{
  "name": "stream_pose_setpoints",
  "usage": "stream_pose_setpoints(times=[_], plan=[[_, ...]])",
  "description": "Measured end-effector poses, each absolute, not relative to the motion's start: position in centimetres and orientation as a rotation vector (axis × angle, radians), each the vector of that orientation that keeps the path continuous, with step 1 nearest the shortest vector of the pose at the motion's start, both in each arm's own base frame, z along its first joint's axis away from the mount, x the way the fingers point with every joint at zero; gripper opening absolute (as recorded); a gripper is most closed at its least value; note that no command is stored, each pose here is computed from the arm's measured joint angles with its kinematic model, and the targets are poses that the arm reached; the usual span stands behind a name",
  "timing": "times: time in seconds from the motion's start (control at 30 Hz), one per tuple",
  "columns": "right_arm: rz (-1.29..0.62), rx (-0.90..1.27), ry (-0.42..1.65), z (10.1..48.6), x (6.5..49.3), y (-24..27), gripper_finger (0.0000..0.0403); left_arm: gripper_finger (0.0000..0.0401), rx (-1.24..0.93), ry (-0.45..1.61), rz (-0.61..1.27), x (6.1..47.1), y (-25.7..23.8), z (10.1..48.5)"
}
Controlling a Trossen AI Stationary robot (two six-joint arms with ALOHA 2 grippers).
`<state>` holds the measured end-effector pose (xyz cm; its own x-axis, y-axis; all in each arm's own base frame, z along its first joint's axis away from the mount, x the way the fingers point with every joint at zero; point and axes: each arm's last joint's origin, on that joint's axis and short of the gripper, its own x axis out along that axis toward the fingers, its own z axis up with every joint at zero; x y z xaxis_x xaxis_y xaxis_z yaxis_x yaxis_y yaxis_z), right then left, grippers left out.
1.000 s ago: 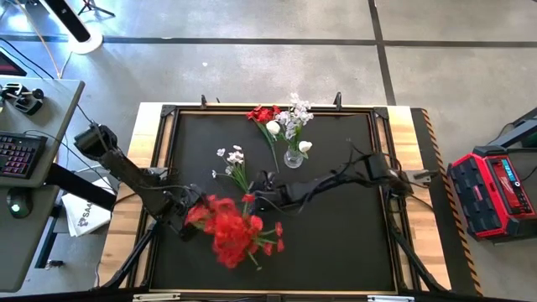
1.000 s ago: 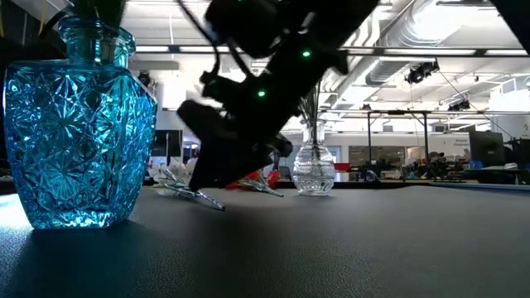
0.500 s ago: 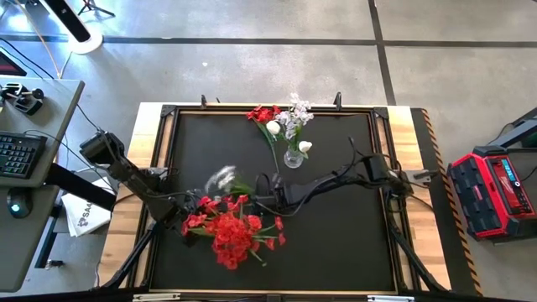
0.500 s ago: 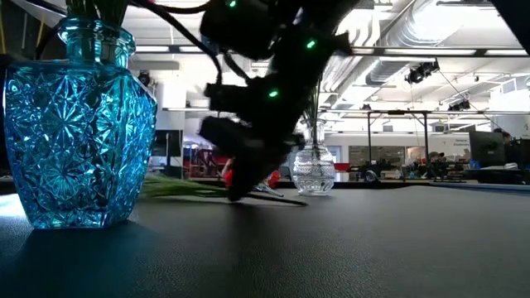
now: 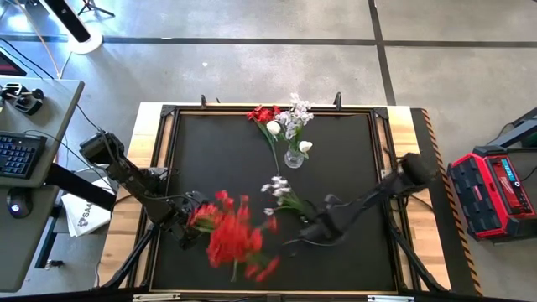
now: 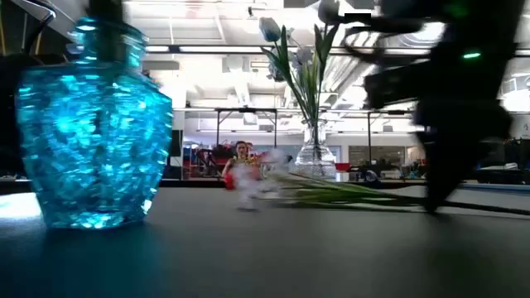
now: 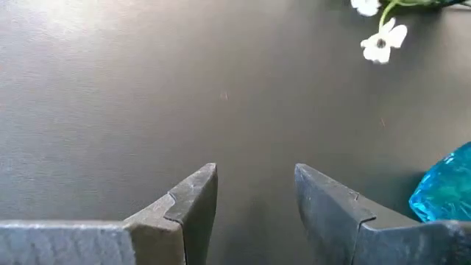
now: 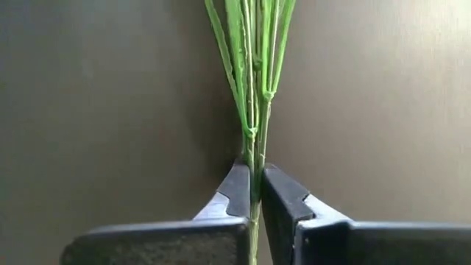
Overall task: Sort flowers into vase by color
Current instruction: Put the white flowers into the transparent vase
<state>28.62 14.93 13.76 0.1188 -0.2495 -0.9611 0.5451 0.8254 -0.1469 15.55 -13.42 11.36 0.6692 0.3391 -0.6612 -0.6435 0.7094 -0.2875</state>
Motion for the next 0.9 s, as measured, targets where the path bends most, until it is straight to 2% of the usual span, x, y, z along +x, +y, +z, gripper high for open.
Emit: stream_pose_setpoints(times=[0.13,0.23,0.47,0.63,0.77,0.9], plan=[[-0.585,0.366,1.307,14.4,25.1,15.3,0.0013,0.0167,-0.538,0.604,0.588,15.6,-13.4,11.4],[-0.561,0.409,1.263,15.8,23.8,15.1,0.0039,0.0167,-0.550,0.593,0.593,15.6,-13.4,11.4],[-0.471,0.428,1.185,18.6,23.0,14.3,0.0159,0.0167,-0.557,0.589,0.595,15.6,-13.4,11.4],[-0.415,0.412,1.172,17.7,24.7,13.9,0.0220,0.0167,-0.555,0.590,0.594,15.6,-13.4,11.4],[-0.453,0.376,1.229,15.5,26.0,12.9,0.0236,0.0167,-0.554,0.586,0.595,15.6,-13.4,11.4],[-0.480,0.358,1.283,14.2,26.8,11.7,0.0224,0.0167,-0.557,0.585,0.594,15.6,-13.4,11.4]])
